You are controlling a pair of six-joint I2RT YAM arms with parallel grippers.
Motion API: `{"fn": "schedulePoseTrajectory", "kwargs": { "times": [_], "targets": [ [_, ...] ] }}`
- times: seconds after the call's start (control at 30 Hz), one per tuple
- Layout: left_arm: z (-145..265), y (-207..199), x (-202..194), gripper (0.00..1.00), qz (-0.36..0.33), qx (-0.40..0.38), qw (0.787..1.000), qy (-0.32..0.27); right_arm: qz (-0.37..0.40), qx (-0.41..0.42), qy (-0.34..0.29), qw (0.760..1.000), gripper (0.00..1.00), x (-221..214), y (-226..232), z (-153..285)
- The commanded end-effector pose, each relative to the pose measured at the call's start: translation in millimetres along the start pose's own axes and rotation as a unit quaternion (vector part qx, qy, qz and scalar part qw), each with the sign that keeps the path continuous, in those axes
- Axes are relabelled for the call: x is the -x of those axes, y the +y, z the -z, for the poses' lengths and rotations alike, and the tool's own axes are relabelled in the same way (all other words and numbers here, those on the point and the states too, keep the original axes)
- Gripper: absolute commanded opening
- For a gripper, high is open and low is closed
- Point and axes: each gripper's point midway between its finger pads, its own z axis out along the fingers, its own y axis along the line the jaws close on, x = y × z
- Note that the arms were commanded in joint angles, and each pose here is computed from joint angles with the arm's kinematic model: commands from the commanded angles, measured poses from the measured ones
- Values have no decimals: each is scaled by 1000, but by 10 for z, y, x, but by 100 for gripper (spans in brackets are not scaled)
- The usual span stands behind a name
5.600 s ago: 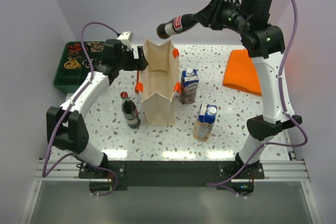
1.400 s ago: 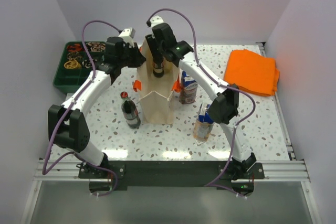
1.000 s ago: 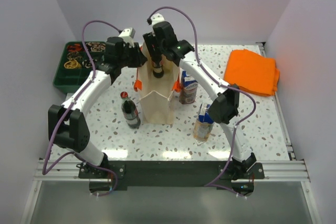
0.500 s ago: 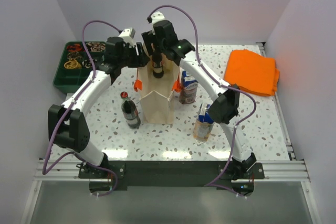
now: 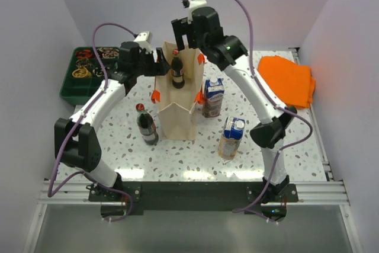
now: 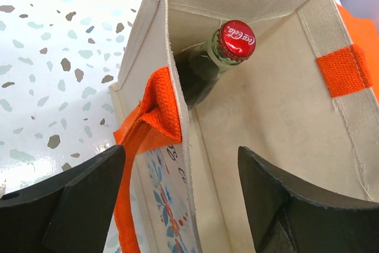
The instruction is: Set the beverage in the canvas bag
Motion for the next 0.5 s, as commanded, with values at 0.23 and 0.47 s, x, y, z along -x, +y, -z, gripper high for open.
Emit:
{"fn": "schedulePoseTrajectory", "kwargs": {
  "times": [0.23,0.47],
  "targets": [
    [175,-135,330,90,-37,-13,998,-51,-40,-30,96,994,99,-214,-588,1080],
    [327,-160,421,92,-41,-6,997,-65,-59,-3,179,982,93,-806,-525,1375]
  ]
}}
